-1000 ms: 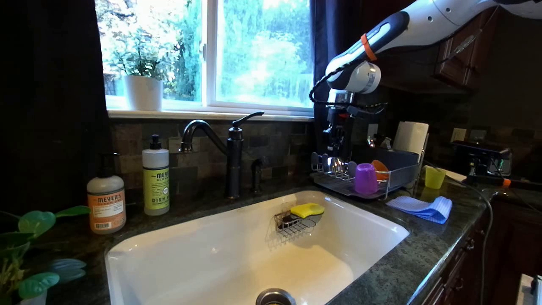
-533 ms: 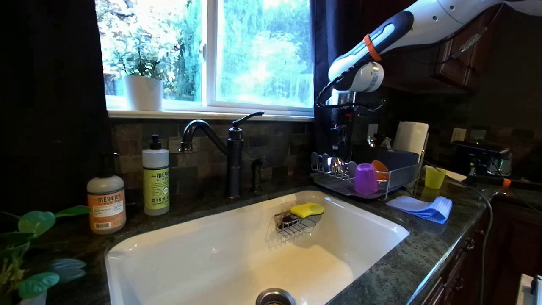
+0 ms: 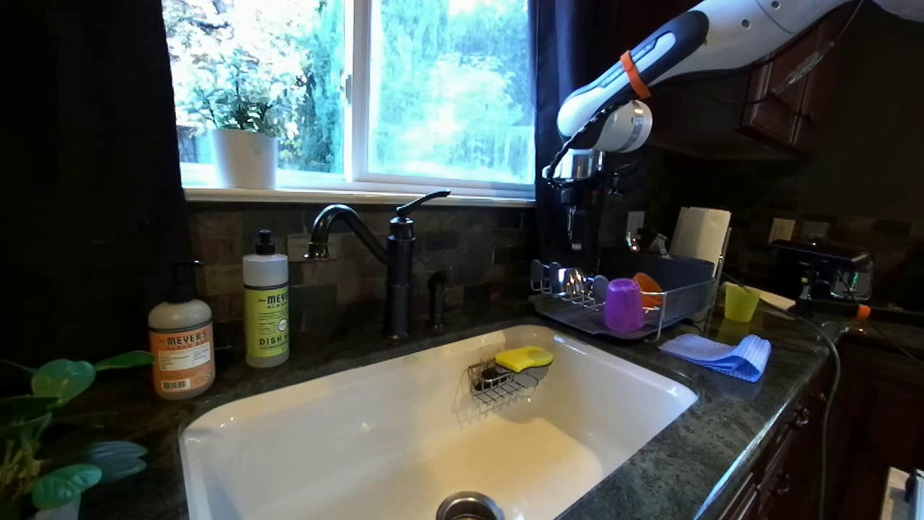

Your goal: Move the silver bowl to the right

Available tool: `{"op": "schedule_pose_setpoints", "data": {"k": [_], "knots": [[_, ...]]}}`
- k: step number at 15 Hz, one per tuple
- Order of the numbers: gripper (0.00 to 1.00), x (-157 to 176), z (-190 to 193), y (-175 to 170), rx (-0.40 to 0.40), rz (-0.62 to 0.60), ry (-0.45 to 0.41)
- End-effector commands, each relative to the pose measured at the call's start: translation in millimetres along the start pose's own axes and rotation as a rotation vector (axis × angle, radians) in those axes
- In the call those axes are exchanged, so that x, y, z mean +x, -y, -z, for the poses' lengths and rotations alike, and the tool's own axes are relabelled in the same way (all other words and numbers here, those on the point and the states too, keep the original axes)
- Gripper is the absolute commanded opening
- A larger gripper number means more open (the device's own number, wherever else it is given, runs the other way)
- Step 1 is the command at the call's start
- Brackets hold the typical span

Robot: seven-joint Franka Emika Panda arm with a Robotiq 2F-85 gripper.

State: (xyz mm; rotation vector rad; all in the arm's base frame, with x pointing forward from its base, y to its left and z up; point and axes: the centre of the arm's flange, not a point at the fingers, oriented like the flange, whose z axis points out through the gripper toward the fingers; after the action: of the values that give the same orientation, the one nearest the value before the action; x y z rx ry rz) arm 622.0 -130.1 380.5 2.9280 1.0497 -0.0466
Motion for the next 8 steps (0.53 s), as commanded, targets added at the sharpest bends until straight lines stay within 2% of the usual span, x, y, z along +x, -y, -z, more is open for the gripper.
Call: {"op": "schedule_pose_setpoints", "data": {"k": [1,4,8], "knots": [[1.00,0.0,-16.1,9.1,0.089,-0.020,-0.032],[1.00,-2.8,-20.0,10.8,0.117,-0.124,-0.053],[1.00,-8.0,-18.3,8.6,0.111,-0.231,-0.066]]}}
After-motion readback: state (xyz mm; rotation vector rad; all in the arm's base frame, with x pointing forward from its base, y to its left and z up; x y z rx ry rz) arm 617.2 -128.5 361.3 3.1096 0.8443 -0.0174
